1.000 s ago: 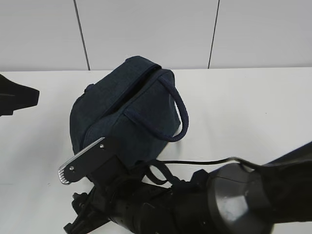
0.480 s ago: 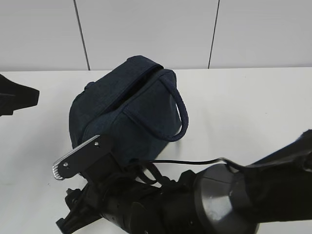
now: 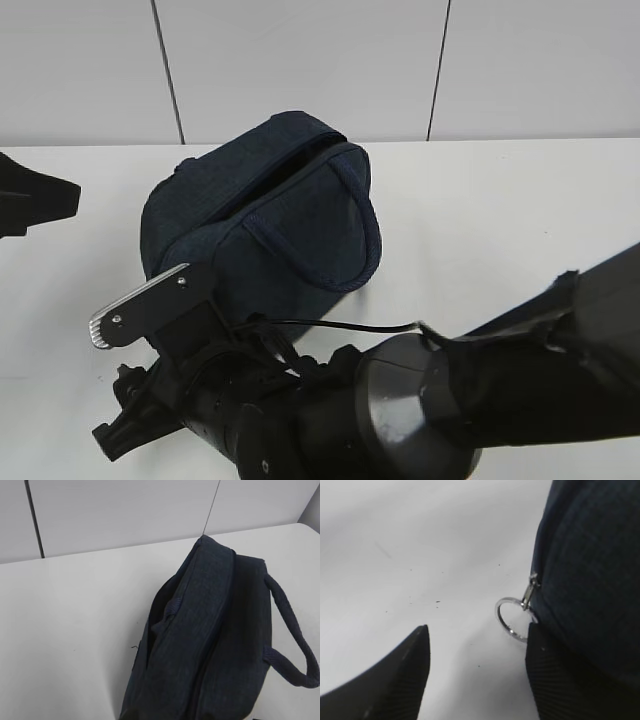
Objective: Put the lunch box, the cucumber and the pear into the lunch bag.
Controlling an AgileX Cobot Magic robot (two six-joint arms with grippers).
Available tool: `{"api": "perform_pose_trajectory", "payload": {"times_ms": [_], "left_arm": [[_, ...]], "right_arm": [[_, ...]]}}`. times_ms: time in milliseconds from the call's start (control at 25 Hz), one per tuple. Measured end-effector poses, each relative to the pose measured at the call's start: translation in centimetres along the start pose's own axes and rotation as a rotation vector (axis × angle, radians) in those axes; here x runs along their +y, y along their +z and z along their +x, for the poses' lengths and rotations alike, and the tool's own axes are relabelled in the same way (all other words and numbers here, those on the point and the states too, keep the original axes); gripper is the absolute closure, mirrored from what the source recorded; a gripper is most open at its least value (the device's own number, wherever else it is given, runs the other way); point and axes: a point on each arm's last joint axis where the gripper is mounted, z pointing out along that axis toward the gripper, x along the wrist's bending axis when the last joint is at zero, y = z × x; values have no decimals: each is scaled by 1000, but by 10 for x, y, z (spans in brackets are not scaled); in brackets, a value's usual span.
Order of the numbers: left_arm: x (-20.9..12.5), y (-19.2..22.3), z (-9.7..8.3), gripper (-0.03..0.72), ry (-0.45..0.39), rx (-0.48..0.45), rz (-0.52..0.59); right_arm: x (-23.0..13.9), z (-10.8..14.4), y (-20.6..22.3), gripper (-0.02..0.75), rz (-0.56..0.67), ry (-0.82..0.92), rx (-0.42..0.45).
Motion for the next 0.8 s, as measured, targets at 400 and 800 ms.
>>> {"api": "perform_pose_trajectory", "payload": {"times_ms": [400, 800], "left_arm": [[0, 0, 0, 450, 0, 2, -4], [1, 0, 0, 450, 0, 5, -9]], "right_arm": [[-13, -21, -21, 258, 74, 64, -162], [-8, -12, -31, 258, 138, 69, -53]]}}
